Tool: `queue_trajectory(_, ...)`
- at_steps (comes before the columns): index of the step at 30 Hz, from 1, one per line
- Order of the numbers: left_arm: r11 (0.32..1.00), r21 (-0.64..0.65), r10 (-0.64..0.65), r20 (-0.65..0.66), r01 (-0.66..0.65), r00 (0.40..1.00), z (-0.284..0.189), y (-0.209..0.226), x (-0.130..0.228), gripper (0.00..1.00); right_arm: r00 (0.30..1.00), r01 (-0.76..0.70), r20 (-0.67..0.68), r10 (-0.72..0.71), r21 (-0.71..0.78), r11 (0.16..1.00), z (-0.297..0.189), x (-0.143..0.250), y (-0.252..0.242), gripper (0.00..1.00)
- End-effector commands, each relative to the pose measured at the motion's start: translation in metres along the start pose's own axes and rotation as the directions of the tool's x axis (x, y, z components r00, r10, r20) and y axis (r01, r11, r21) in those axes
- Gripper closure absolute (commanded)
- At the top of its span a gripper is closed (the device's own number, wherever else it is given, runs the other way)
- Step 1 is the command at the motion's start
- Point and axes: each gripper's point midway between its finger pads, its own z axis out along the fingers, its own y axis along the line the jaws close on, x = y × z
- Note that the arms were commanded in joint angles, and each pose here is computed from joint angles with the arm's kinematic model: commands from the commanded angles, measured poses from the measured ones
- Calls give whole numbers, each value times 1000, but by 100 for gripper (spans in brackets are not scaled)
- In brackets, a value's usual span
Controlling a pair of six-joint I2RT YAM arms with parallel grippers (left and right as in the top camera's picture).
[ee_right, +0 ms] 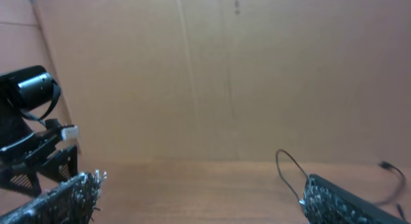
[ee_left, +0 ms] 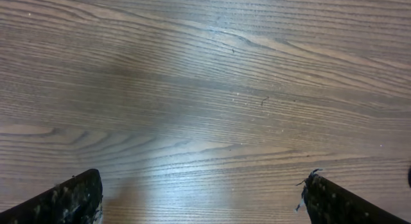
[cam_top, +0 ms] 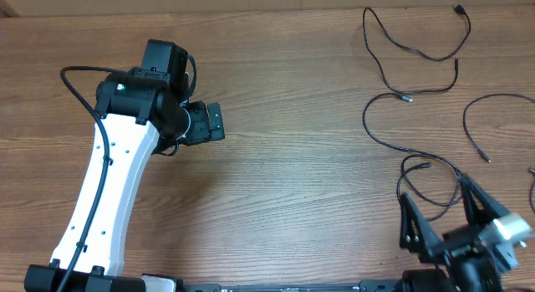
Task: Untangle cables
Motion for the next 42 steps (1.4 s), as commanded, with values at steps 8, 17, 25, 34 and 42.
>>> queue_trajectory(8,1000,-6,-4,7,4,1000,-1,0,0,1,1000,4,0,-4,-57,998,42,68,-15,0)
queue_trajectory(17,1000,-6,-4,7,4,1000,-1,0,0,1,999,18,31,-17,-58,998,53,95,-25,0)
queue_trajectory(25,1000,-6,-4,7,4,1000,-1,0,0,1,1000,14,12,-14,-17,1000,57,117,-37,0)
queue_trajectory(34,1000,-6,-4,7,4,1000,-1,0,0,1,1000,10,1,-10,2,1000,58,130,-43,0)
queue_trajectory(42,1000,-6,-4,7,4,1000,-1,0,0,1,999,33,-11,-33,13,999,59,143,-47,0)
